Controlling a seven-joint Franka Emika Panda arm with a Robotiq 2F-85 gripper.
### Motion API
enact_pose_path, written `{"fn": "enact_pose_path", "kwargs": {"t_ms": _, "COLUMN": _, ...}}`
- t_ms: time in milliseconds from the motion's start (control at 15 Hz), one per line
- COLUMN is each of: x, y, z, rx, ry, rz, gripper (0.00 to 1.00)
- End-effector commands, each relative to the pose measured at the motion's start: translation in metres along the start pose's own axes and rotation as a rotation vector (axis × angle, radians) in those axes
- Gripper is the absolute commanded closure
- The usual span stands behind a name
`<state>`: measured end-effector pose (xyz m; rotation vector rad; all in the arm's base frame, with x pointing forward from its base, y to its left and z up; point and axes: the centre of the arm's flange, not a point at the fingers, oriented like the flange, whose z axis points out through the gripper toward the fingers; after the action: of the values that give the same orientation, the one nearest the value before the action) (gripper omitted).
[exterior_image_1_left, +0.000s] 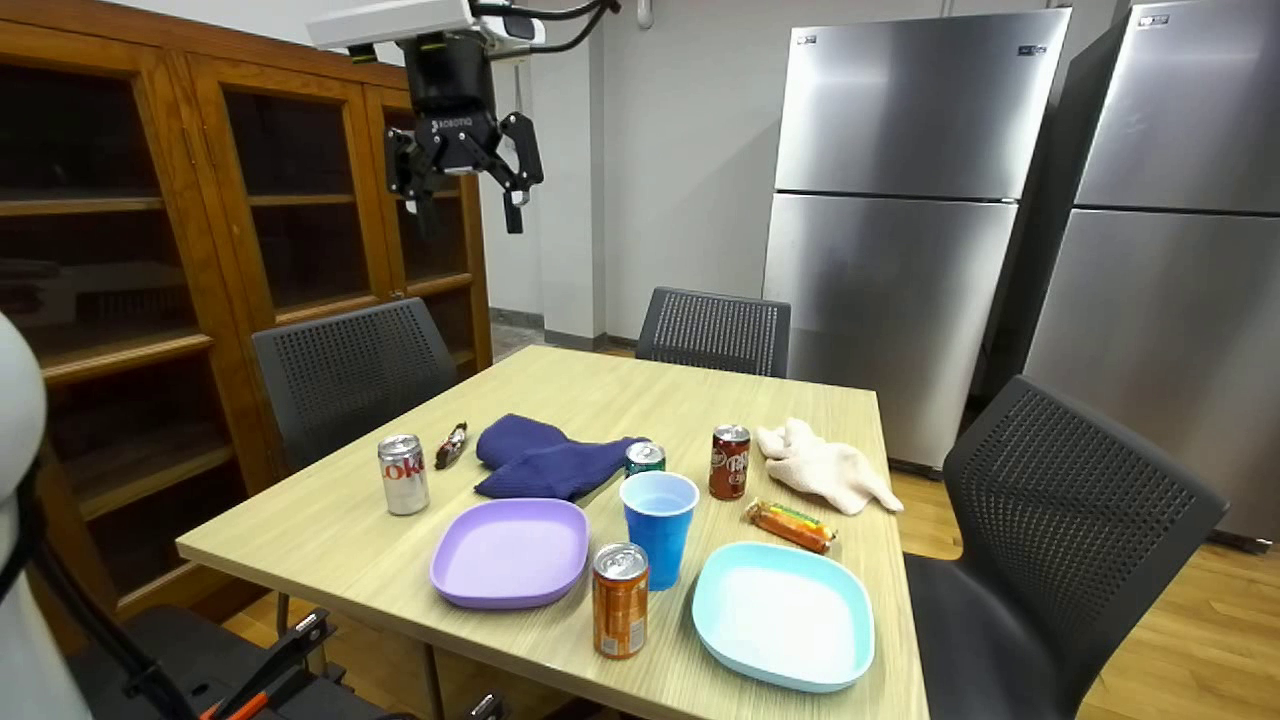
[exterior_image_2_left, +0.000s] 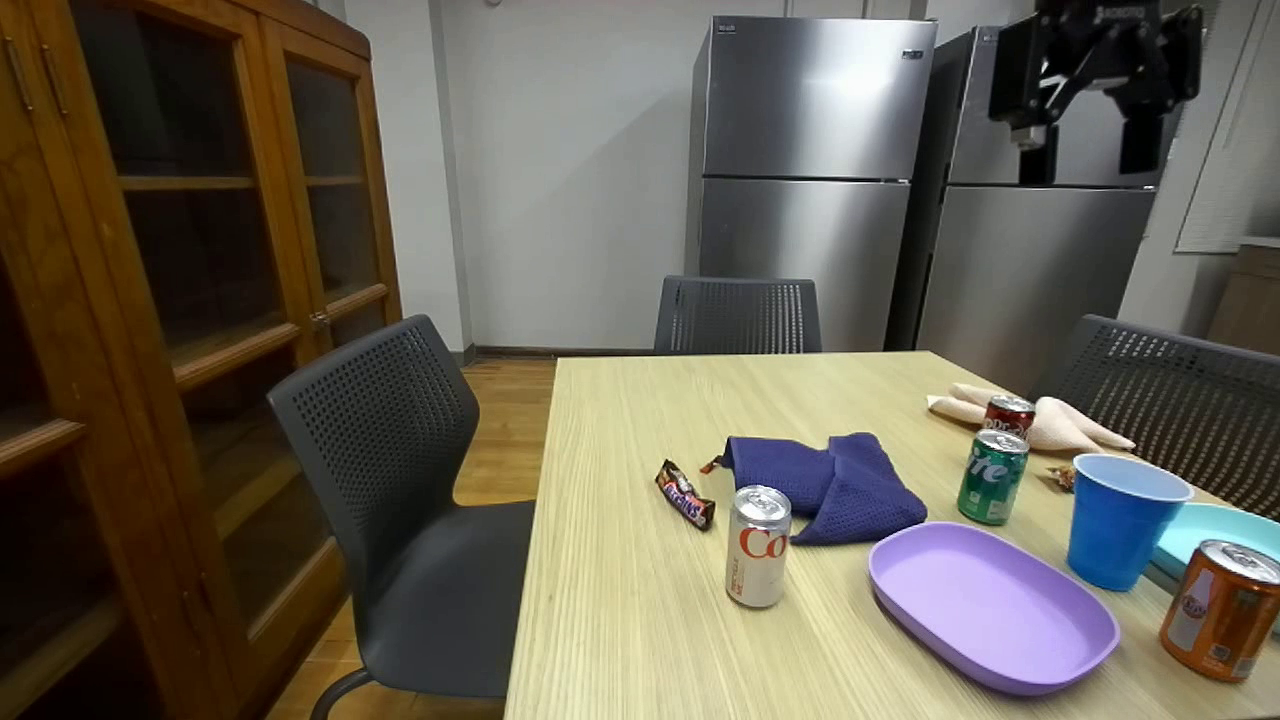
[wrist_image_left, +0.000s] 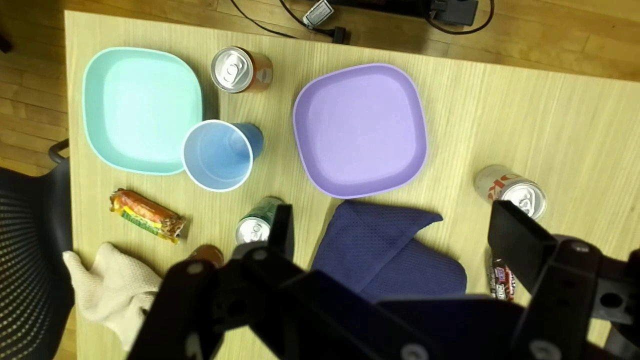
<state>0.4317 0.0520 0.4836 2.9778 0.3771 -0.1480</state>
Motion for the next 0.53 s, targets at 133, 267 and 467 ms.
{"fn": "enact_pose_path", "kwargs": {"t_ms": 133, "x": 0.027, "y": -0.04, "z": 0.014, "rx": 0.023, "ry": -0.002, "rz": -0.085, "gripper": 0.0}}
{"fn": "enact_pose_path", "kwargs": {"t_ms": 267, "x": 0.033, "y": -0.053, "z": 0.018, "rx": 0.024, "ry": -0.004, "rz": -0.112, "gripper": 0.0}}
{"fn": "enact_pose_path", "kwargs": {"t_ms": 467, "x": 0.039, "y": -0.068, "z": 0.022, "rx": 0.018, "ry": -0.006, "rz": -0.15, "gripper": 0.0}}
